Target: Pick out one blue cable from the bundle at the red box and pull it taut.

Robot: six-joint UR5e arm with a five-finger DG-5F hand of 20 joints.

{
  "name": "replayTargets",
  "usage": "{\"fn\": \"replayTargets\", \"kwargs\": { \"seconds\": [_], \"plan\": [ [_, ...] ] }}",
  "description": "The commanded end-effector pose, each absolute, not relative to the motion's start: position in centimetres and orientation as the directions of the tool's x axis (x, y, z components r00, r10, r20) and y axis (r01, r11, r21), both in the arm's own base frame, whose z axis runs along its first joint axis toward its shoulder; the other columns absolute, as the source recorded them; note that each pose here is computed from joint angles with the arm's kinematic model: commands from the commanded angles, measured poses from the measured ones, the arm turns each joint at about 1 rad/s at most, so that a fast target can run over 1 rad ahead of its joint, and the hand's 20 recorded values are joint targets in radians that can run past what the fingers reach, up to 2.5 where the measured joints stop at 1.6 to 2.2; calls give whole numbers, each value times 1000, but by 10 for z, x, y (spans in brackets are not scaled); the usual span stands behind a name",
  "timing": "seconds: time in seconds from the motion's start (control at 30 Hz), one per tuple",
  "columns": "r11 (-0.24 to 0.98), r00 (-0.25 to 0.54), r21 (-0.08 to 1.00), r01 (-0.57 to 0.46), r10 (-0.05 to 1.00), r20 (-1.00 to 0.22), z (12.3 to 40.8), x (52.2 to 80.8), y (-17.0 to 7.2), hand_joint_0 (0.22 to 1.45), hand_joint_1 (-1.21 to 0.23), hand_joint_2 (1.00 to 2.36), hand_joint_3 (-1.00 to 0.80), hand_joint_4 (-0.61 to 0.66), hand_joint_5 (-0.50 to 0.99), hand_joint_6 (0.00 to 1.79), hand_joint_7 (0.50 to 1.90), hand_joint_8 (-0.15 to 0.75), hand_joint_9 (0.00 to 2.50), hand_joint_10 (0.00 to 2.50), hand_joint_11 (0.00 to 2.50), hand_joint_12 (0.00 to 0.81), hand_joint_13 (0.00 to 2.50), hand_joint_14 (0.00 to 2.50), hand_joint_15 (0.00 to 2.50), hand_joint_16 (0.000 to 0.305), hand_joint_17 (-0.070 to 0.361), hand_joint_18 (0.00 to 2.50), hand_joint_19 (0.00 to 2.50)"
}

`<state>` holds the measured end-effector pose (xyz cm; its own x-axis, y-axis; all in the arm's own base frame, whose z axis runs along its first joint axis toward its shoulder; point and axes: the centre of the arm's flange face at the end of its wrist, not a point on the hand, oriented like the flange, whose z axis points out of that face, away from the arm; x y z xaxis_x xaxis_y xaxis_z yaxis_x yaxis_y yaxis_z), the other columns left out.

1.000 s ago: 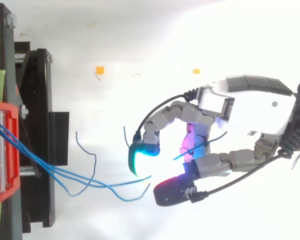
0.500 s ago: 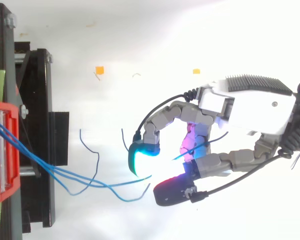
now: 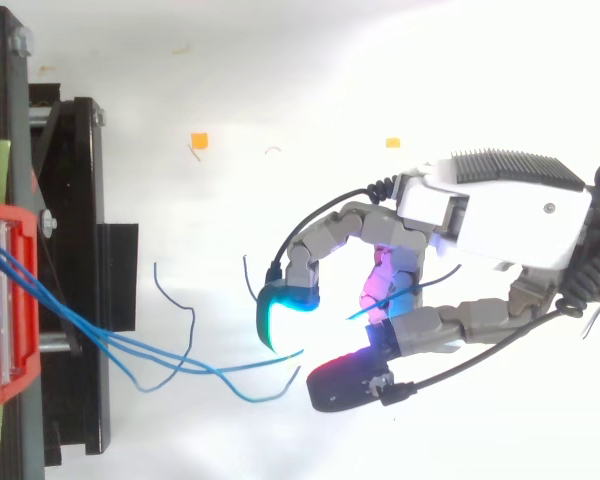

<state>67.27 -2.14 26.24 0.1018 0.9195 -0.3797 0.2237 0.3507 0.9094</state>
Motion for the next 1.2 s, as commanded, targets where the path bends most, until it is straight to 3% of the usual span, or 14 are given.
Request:
{"fn": "replayTargets", "kwargs": {
  "seconds": [0.0,1.17],
  "plan": [
    [351,102,909,224,920,-380,262,673,-21,593,-692,1002,-114,-123,-21,878,998,262,1802,3,1621,367,1320,22,1170,57,128,1077,987],
    [351,100,909,223,920,-380,262,673,-20,602,-699,1008,-130,-110,-29,874,980,267,1733,16,1405,373,1286,24,1093,59,133,994,891]
  ]
}}
